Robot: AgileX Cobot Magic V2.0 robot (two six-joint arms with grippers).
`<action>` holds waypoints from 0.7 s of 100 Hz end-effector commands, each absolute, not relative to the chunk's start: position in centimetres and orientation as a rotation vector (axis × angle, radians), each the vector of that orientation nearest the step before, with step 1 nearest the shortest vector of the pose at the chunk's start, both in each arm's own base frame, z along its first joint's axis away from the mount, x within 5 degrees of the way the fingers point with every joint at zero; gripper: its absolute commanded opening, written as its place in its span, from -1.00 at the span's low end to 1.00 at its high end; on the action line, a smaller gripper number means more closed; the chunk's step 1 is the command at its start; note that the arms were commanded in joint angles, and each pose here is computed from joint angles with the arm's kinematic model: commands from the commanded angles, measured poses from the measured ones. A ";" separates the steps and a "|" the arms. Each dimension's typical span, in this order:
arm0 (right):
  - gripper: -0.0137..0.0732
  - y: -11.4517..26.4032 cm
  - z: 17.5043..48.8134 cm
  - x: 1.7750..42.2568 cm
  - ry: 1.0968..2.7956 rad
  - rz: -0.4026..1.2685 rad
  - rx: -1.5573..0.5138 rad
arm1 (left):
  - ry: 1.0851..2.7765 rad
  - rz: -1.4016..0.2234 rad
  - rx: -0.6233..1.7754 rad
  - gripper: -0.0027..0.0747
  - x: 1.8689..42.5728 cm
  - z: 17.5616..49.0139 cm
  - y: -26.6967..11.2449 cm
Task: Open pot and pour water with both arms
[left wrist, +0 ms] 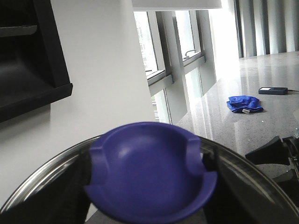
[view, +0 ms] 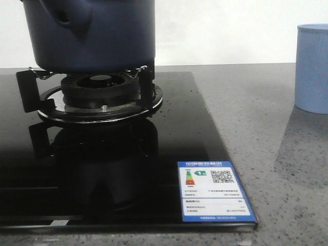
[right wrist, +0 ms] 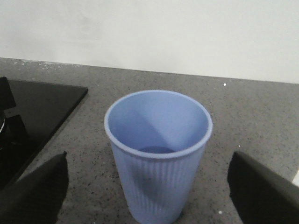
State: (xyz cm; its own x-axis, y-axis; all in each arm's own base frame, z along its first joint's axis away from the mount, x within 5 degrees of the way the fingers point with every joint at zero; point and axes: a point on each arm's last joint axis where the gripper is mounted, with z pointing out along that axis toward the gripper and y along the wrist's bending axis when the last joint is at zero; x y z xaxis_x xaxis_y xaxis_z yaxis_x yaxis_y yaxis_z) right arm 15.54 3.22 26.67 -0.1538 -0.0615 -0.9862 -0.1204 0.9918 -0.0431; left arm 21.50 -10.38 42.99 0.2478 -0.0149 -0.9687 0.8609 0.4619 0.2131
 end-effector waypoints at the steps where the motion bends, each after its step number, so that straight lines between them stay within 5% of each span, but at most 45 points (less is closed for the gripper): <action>1: 0.76 3.3 28.0 16.6 1.614 -0.030 -0.103 | 1.054 -0.800 0.838 -0.29 20.2 45.6 -10.3; 70: 0.76 4.6 25.5 20.4 1.621 -0.033 -0.028 | 1.043 -0.813 0.851 -0.29 20.0 45.6 -10.4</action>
